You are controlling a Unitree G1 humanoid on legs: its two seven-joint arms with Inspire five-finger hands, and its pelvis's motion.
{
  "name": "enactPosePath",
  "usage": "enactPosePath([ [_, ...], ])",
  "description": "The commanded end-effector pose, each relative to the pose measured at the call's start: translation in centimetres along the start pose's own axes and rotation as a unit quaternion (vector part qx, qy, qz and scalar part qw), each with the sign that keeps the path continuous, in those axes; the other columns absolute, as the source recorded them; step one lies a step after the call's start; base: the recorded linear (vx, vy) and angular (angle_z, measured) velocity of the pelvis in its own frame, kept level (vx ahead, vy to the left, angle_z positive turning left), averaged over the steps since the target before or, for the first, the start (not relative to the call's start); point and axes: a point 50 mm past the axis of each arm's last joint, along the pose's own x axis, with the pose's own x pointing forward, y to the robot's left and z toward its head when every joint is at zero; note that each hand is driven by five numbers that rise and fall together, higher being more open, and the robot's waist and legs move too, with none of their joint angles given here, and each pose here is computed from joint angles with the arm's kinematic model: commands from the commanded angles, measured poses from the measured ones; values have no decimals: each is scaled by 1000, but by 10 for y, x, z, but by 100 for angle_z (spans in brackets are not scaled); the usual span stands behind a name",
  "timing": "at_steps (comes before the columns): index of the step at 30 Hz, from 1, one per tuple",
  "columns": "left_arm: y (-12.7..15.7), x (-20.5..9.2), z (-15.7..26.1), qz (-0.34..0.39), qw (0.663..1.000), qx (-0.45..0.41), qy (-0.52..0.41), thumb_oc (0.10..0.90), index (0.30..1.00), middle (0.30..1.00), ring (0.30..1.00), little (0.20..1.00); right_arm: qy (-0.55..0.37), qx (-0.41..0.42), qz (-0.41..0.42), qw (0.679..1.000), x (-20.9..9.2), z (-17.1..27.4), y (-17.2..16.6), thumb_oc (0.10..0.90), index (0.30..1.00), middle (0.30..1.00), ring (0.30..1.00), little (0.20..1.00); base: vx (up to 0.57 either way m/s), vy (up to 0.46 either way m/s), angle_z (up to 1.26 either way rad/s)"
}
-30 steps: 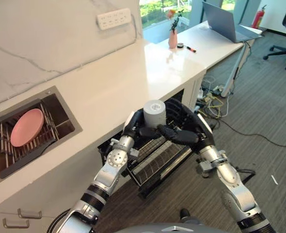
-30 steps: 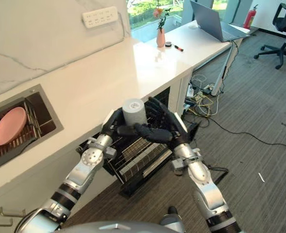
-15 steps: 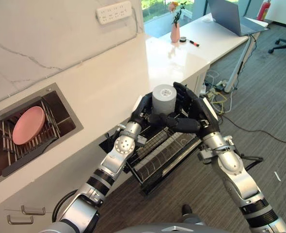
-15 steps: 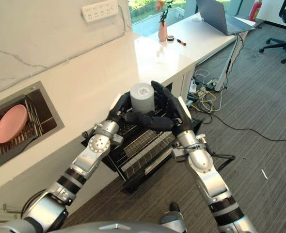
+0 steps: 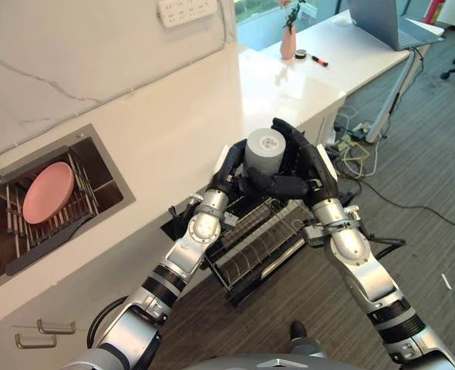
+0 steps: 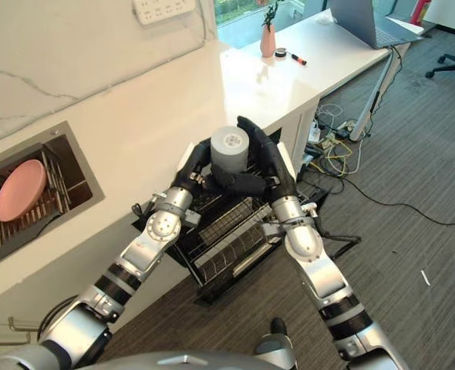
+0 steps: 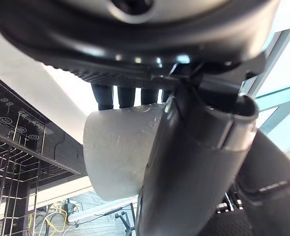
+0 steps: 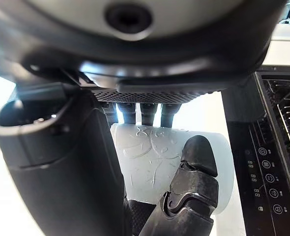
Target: Place the dishes in the dishwasher.
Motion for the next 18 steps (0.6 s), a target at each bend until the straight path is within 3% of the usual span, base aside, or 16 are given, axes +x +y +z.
enactPosePath([
  [1, -19, 29, 77, -44, 983, 1, -177, 400, 300, 300, 300, 300, -124, 33, 32, 991, 23, 48, 22, 800, 900, 900, 900, 900, 0, -5, 13],
  [2, -20, 29, 77, -46, 983, 2, -177, 400, 300, 300, 300, 300, -123, 33, 32, 991, 23, 48, 21, 800, 900, 900, 900, 900, 8, -3, 7],
  [4, -22, 29, 76, -46, 984, 2, -172, 400, 300, 300, 300, 300, -118, 29, 27, 992, 22, 46, 19, 400, 300, 300, 300, 300, 16, -7, 11],
  [18, -22, 28, 73, -47, 982, 48, -175, 400, 300, 300, 300, 300, -101, 84, -5, 991, 15, 37, 17, 400, 300, 300, 300, 300, 3, -2, 5],
])
